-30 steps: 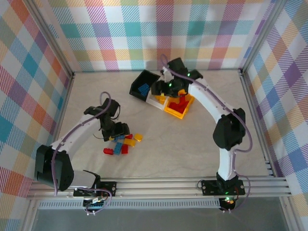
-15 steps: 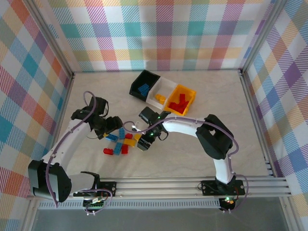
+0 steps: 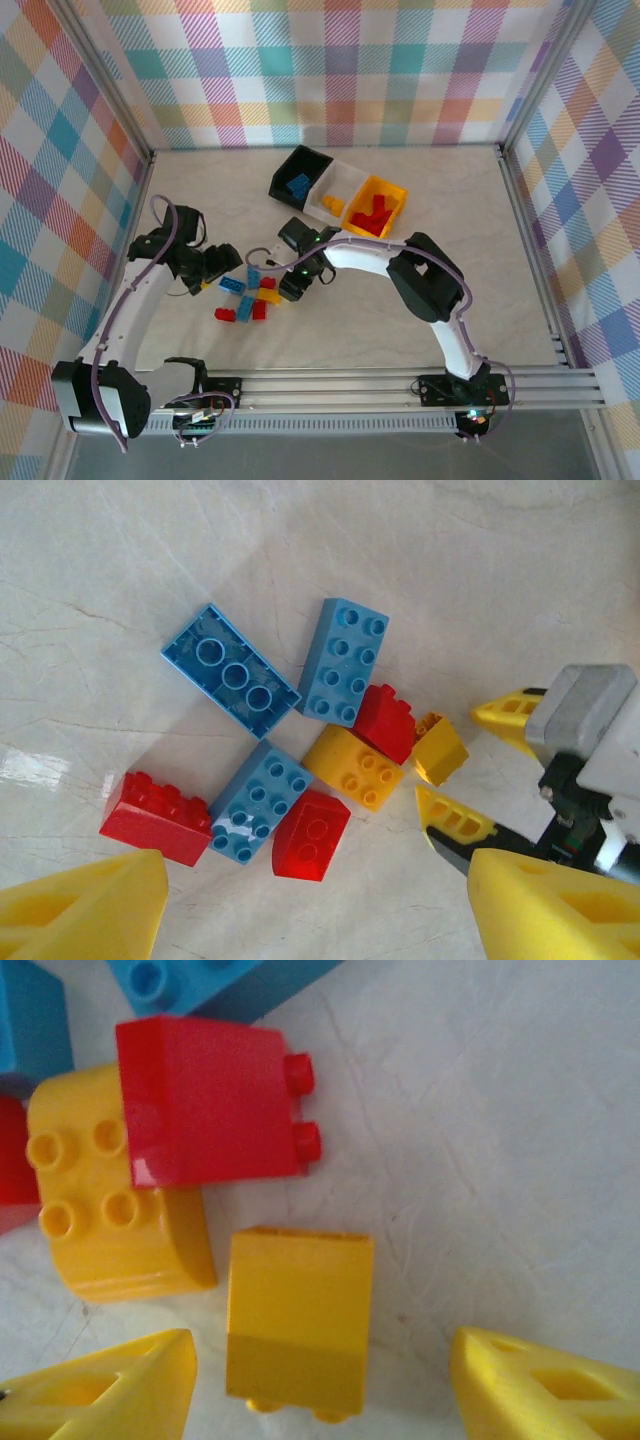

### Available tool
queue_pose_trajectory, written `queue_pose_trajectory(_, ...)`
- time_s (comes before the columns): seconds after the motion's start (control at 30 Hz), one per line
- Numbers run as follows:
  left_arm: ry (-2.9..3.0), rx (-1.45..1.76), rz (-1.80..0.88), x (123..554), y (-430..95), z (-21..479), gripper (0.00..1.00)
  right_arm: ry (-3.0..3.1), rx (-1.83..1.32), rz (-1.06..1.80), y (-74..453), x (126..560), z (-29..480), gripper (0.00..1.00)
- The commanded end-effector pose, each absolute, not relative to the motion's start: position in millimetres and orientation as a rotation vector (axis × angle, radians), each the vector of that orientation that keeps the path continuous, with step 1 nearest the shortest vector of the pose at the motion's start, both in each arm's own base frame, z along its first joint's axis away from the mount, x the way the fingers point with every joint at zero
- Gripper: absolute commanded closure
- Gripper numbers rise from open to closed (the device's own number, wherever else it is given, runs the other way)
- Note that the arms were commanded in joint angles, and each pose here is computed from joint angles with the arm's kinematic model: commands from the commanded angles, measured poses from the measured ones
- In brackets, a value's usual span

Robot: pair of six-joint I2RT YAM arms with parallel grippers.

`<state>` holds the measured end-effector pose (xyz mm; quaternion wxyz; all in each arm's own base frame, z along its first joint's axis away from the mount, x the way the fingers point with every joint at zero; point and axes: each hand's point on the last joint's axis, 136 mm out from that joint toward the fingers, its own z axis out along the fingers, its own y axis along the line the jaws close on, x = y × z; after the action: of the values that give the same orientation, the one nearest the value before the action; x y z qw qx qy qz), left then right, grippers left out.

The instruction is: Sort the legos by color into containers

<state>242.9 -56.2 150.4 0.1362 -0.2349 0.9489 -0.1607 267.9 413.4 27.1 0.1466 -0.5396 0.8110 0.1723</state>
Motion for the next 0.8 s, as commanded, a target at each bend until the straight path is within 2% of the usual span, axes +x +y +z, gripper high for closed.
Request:
queue_pose_trajectory(0.0, 2.784, -0.67, -0.484, 233, -56, 147, 0.21, 2.396, -1.538, 0.429, 414, 273, 12, 0.36)
queue_pose_trajectory(0.27, 2.799, -0.659, -0.487, 235, -57, 147, 0.21, 2.412, -1.482, 0.368, 414, 285, 8, 0.48)
queue_pose_trajectory(0.4, 2.803, -0.665, -0.497, 235, -59, 145, 0.2, 2.413, -1.459, 0.321, 406, 288, 9, 0.61)
queue_pose_trajectory(0.5, 2.804, -0.668, -0.495, 236, -59, 144, 0.2, 2.396, -1.431, 0.301, 405, 293, 17, 0.62)
queue_pose_trajectory(0.6, 2.803, -0.671, -0.496, 238, -59, 144, 0.2, 2.385, -1.362, 0.32, 407, 302, 33, 0.66)
queue_pose_trajectory(0.77, 2.802, -0.672, -0.507, 242, -60, 145, 0.2, 2.398, -1.172, 0.395, 405, 327, 72, 0.66)
